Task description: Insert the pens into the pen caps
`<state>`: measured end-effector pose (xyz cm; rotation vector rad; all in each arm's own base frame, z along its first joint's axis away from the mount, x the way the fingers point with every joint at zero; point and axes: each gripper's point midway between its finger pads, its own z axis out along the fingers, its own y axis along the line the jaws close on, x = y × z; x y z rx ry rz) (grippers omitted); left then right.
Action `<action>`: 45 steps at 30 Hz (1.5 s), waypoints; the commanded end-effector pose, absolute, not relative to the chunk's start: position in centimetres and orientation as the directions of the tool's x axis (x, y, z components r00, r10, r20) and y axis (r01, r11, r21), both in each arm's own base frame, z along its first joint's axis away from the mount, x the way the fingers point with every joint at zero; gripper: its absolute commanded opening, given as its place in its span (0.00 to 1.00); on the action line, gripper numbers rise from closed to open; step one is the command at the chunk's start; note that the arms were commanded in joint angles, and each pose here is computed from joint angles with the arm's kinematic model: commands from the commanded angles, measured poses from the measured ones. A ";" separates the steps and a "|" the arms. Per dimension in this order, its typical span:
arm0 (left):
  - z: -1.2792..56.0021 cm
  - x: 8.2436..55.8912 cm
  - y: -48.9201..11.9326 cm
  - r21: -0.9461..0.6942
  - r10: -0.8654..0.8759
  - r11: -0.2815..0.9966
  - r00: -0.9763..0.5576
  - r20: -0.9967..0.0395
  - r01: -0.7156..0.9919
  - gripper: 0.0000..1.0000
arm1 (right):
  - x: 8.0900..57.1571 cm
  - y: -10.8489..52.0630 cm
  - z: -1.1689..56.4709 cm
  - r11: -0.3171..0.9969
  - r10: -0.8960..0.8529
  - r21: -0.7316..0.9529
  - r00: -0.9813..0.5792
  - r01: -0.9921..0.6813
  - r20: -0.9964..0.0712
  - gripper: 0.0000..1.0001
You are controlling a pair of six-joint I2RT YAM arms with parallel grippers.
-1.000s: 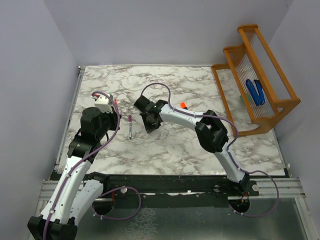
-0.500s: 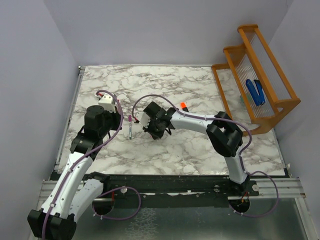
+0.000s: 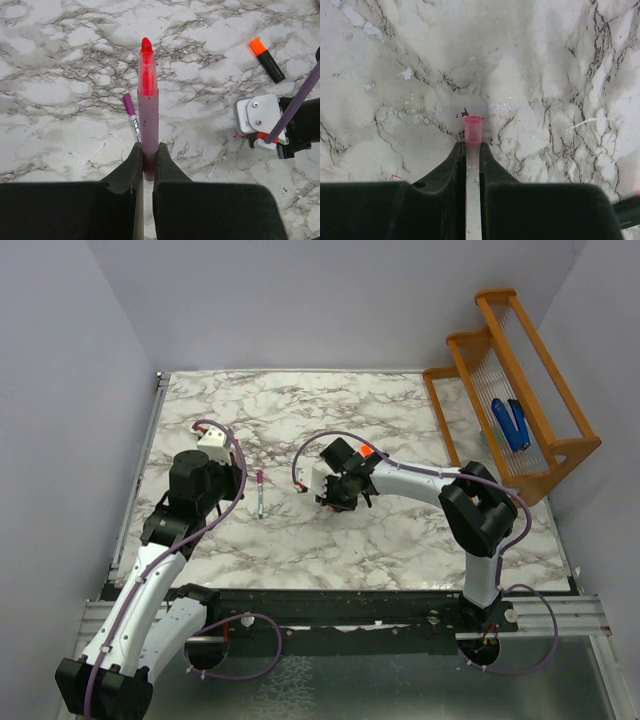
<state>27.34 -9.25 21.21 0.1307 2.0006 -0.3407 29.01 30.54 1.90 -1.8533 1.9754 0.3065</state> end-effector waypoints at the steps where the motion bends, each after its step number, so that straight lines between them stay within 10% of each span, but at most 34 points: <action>1: 21.5 27.7 -9.8 -0.176 -0.046 0.947 -0.430 -0.902 0.270 0.00 | 26.3 24.5 -2.2 0.034 -0.980 -0.056 -0.022 -0.998 -0.200 0.14; 12: 21.3 27.7 -9.9 -0.175 -0.039 0.945 -0.436 -0.899 0.276 0.00 | 26.7 25.0 0.3 0.016 -0.977 -0.060 -0.003 -0.998 -0.215 0.23; 30: 21.6 27.7 -10.1 -0.179 -0.040 0.939 -0.425 -0.905 0.292 0.00 | 31.0 28.9 17.2 0.171 -0.834 -0.390 0.078 -0.905 -0.546 0.40; 36: 21.6 27.7 -10.0 -0.180 -0.045 0.942 -0.425 -0.904 0.285 0.00 | 34.8 30.5 23.8 0.598 -0.571 -0.337 -0.092 -0.727 -0.816 0.41; 37: 21.6 27.8 -10.0 -0.179 -0.045 0.942 -0.424 -0.904 0.282 0.00 | 34.8 30.9 24.6 0.637 -0.518 -0.291 -0.117 -0.714 -0.847 0.47; 38: 21.7 27.8 -10.0 -0.179 -0.046 0.943 -0.422 -0.905 0.281 0.00 | 34.8 31.4 25.2 0.654 -0.479 -0.251 -0.134 -0.714 -0.868 0.93; 45: 22.2 27.5 -9.7 -0.178 -0.055 0.945 -0.406 -0.912 0.273 0.00 | 37.3 34.3 24.9 0.859 -0.119 0.196 -0.556 -0.474 -0.823 1.00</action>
